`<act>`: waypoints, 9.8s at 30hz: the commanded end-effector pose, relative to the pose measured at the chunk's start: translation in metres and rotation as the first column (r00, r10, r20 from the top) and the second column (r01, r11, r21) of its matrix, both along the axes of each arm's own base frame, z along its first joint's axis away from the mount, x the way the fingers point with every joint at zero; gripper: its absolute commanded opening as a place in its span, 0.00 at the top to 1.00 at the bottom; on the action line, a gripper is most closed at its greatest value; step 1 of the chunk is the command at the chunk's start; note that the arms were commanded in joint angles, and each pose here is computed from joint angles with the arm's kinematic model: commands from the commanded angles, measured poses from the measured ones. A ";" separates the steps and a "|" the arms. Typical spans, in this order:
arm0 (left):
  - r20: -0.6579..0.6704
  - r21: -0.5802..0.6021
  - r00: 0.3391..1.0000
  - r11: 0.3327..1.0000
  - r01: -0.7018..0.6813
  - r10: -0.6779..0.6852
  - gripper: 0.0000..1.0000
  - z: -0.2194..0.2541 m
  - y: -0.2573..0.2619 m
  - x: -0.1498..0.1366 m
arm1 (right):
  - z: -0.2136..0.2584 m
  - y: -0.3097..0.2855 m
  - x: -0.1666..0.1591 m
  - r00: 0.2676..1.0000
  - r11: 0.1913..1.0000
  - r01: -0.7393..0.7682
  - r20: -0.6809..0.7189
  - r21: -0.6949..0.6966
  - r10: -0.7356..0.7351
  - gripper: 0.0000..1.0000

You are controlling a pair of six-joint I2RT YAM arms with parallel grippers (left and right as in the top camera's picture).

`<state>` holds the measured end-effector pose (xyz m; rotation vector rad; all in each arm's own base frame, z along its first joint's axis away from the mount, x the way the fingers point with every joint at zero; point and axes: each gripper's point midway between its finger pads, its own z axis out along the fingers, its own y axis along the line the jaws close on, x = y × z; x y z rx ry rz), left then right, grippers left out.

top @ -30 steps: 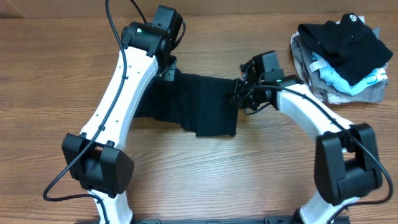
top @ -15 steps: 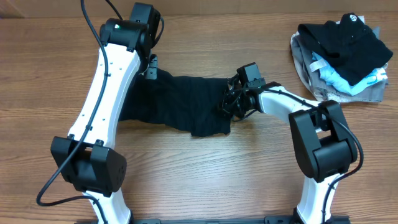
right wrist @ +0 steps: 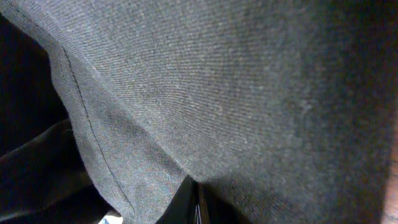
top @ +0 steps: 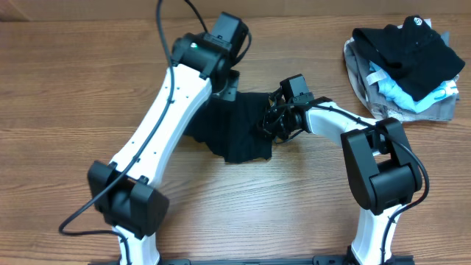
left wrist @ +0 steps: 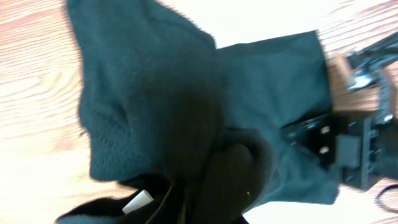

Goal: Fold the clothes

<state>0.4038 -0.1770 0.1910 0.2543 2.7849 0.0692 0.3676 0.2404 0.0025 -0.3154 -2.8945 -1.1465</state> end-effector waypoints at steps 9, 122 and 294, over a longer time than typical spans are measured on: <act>-0.142 -0.174 0.985 0.982 0.070 -0.095 0.96 -0.059 -0.068 0.001 | 0.071 -0.022 0.032 0.994 0.994 0.063 0.082 0.094 -0.071 0.96; 0.119 -0.146 0.970 0.970 -0.195 0.213 0.00 0.120 0.135 0.022 | 0.094 -0.119 -0.063 0.996 0.707 -0.054 -0.088 -0.705 -0.011 0.96; 0.103 -0.135 0.972 0.971 -0.196 0.210 0.00 0.110 0.135 0.028 | 0.128 -0.441 0.044 0.536 0.523 0.841 0.341 -0.136 -0.772 0.00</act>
